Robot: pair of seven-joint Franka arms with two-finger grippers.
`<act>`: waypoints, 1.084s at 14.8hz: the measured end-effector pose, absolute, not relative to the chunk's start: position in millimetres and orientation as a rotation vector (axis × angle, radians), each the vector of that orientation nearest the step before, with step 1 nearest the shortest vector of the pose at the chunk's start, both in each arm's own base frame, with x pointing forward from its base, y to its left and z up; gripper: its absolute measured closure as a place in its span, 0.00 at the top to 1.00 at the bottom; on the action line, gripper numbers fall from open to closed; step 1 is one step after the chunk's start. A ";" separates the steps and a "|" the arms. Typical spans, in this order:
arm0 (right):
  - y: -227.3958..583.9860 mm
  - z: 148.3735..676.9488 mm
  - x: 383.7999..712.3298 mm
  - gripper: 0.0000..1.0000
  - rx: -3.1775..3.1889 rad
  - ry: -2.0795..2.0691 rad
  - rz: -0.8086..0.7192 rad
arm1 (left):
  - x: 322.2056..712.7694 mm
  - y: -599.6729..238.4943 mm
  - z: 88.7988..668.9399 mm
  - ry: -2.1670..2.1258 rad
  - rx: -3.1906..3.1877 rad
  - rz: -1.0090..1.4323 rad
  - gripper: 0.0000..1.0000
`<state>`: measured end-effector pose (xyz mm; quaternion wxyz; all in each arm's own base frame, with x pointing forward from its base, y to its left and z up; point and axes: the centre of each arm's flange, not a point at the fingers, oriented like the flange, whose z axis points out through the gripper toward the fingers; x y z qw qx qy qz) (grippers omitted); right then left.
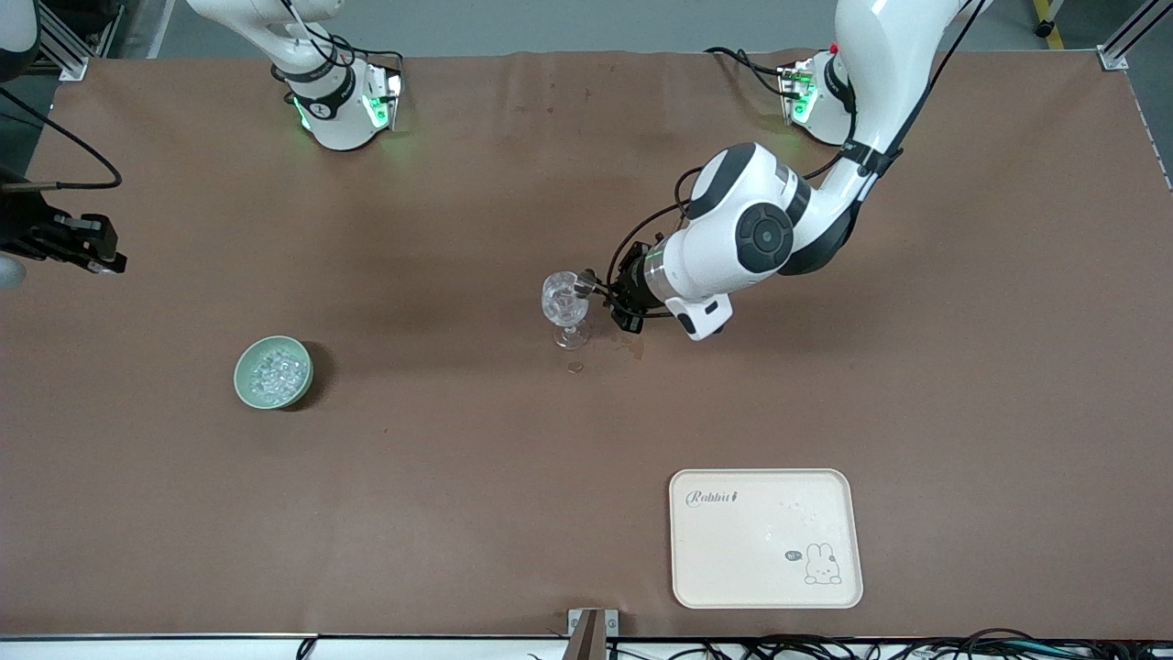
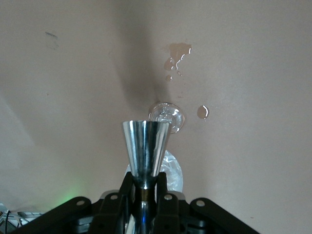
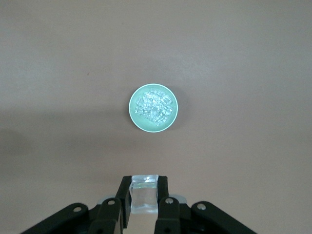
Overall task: Pour wine and add ice with both arms
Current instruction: 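Tilt the jigger to pour into the wine glass with the left gripper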
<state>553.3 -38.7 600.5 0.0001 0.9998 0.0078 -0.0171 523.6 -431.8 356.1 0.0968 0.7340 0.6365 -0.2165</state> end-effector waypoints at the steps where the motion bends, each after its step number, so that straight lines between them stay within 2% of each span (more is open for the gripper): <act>1: -38.7 600.4 553.2 0.25 3.141 0.025 -0.054 | 521.3 -434.6 356.2 1.885 2.179 -0.637 0.22; 11: -38.7 601.4 551.5 0.25 3.141 0.025 -0.054 | 497.9 -461.7 354.9 1.909 2.263 -0.493 0.22; 16: -38.7 601.4 551.2 0.25 3.141 0.025 -0.054 | 500.4 -470.5 353.2 1.922 2.282 -0.402 0.22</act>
